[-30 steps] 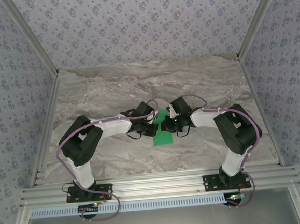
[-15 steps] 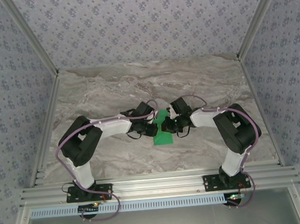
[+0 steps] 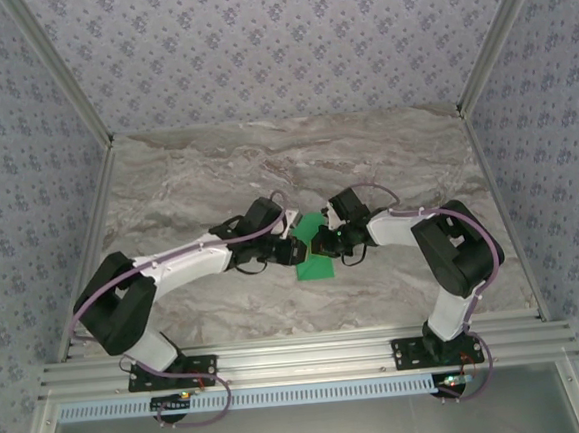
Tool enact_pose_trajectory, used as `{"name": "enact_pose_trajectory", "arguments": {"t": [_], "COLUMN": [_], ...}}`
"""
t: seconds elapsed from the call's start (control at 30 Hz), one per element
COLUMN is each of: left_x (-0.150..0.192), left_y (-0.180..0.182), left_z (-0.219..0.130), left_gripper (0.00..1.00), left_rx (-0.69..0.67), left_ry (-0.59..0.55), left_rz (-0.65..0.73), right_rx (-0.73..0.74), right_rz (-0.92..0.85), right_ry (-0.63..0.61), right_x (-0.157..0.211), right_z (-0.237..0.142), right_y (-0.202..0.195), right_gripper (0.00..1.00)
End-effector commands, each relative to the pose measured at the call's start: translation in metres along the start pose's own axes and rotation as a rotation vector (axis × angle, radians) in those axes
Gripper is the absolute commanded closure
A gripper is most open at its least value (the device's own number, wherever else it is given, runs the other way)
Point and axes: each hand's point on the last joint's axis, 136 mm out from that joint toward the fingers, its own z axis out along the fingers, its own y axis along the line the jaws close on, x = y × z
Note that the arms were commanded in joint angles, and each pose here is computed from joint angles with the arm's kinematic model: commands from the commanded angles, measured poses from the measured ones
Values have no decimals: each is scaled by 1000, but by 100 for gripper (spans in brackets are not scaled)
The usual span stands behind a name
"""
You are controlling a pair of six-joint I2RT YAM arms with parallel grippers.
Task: Fold a paper plane with a square sheet of paper (fold left side to right side)
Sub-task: Fold the triangle a second time at the center of the table.
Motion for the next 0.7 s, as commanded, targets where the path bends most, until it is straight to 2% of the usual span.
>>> {"name": "enact_pose_trajectory", "arguments": {"t": [0.0,0.33,0.67], "left_x": [8,26,42], "left_y": [-27,-13,9], "left_z": [10,44,53], "left_gripper": [76,76,77], "left_rx": [134,84,9], "left_ry": [23,115,149], "left_rz": [-32,-42,-68], "right_rx": [96,100,108], "right_rz": [35,31,34], "right_ry": [59,66,71], "right_x": [18,19,20], "right_z": [7,7,7], "right_y": [-29,-29,-30], "right_gripper": [90,90,90]}}
